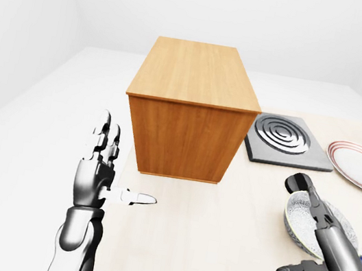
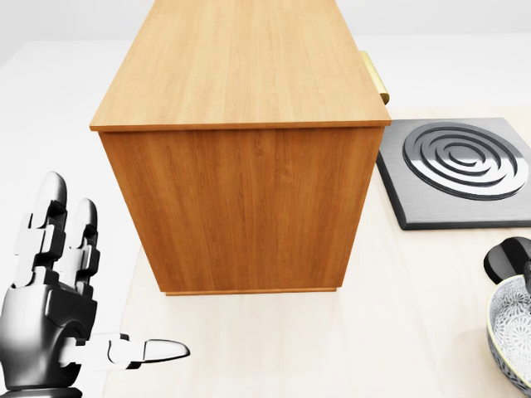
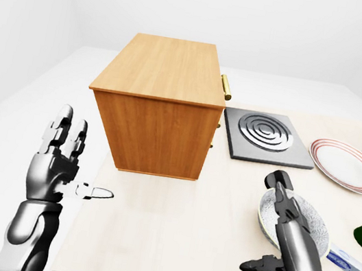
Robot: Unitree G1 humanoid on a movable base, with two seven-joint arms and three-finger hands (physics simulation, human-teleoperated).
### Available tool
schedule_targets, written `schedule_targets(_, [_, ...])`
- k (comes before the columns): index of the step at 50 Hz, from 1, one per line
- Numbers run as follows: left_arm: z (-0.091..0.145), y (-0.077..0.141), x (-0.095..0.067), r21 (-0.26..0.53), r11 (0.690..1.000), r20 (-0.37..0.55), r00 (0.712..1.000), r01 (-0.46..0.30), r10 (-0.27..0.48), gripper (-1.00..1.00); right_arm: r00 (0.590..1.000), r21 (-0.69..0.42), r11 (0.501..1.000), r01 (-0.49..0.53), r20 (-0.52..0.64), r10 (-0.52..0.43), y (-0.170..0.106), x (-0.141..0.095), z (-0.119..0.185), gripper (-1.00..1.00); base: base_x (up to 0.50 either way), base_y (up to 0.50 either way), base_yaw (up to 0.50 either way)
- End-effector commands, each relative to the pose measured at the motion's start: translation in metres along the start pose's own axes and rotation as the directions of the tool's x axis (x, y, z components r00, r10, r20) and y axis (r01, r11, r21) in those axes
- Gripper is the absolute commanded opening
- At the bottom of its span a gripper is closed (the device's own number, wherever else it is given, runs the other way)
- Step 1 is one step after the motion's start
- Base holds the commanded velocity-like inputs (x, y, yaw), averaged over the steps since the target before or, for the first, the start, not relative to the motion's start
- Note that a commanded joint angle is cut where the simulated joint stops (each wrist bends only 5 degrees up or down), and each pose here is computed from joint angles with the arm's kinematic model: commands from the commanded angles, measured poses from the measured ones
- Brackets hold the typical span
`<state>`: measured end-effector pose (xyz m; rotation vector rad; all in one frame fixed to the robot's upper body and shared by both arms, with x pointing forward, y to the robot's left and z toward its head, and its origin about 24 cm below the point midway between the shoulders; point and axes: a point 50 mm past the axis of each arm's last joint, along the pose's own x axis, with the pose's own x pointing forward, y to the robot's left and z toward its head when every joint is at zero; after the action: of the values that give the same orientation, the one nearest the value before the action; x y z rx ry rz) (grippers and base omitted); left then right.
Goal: Put the bowl on the top of the cabinet.
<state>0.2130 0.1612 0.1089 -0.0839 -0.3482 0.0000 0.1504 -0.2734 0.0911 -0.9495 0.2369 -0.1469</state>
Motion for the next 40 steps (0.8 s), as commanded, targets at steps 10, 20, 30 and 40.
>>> schedule_targets(10, [-0.002,0.000,0.000,0.003,1.000,-0.008,1.000,0.001,-0.001,1.00,0.986,-0.023,0.995,-0.101,-0.136,0.097,0.022,0.003,-0.029,1.00,0.00,0.00,0.00])
schedule_targets(20, [-0.003,0.000,0.001,0.004,1.000,-0.011,1.000,0.001,-0.001,1.00,0.978,-0.042,0.992,-0.117,-0.177,0.108,0.028,0.010,-0.042,1.00,0.00,0.00,0.00])
schedule_targets(30, [-0.003,0.000,0.000,0.004,1.000,-0.012,1.000,0.001,-0.001,1.00,0.973,-0.057,0.991,-0.125,-0.203,0.111,0.030,0.015,-0.052,1.00,0.00,0.00,0.00])
schedule_targets(40, [-0.002,0.000,0.000,0.006,1.000,-0.010,1.000,0.002,-0.002,1.00,0.964,-0.067,0.988,-0.138,-0.237,0.119,0.036,0.019,-0.064,1.00,0.00,0.00,0.00])
